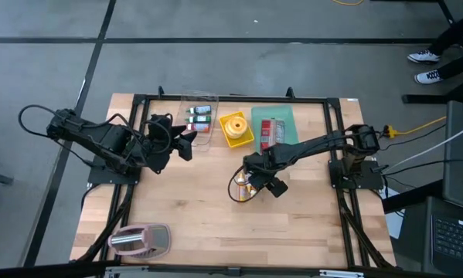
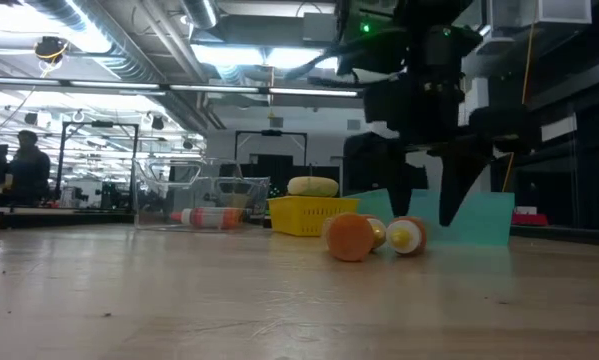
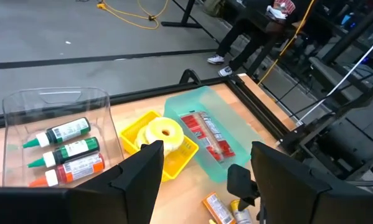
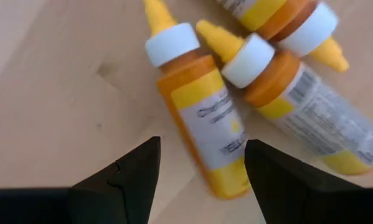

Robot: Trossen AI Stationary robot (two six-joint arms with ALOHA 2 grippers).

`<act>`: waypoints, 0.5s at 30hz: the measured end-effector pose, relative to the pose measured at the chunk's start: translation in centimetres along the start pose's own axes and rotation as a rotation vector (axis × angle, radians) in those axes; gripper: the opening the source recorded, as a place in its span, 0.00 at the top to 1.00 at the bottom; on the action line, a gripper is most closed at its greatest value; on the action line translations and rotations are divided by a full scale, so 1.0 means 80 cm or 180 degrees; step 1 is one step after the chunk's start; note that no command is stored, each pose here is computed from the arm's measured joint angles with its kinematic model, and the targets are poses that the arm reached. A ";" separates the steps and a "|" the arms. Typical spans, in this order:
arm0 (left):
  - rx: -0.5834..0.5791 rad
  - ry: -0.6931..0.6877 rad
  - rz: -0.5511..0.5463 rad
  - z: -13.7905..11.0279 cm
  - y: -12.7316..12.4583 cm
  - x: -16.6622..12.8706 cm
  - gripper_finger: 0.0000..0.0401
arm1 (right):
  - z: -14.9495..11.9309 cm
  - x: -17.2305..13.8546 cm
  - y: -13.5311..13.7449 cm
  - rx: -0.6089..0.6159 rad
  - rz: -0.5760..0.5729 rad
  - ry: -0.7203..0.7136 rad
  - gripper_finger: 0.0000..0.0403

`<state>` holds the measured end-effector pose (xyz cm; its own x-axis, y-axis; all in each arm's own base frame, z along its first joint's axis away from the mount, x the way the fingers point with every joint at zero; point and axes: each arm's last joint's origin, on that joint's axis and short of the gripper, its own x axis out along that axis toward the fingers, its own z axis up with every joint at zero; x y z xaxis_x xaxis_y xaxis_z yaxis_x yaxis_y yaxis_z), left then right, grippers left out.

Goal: Pick & Place Food Item
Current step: Put the right yellow food coloring bottle into the transparent bin

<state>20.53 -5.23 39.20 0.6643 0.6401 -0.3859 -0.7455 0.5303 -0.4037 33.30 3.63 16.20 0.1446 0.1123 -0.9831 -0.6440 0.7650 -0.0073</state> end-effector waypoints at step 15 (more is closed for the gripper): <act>-0.0061 -0.0021 0.0073 0.001 0.003 0.003 0.41 | -0.011 0.025 0.004 0.0075 -0.0003 -0.0219 0.45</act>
<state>20.49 -4.90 39.10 0.6467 0.6557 -0.3897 -0.7593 0.5048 -0.4107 32.74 3.58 14.06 0.1971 0.1542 -0.9682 -0.6261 0.7798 -0.0032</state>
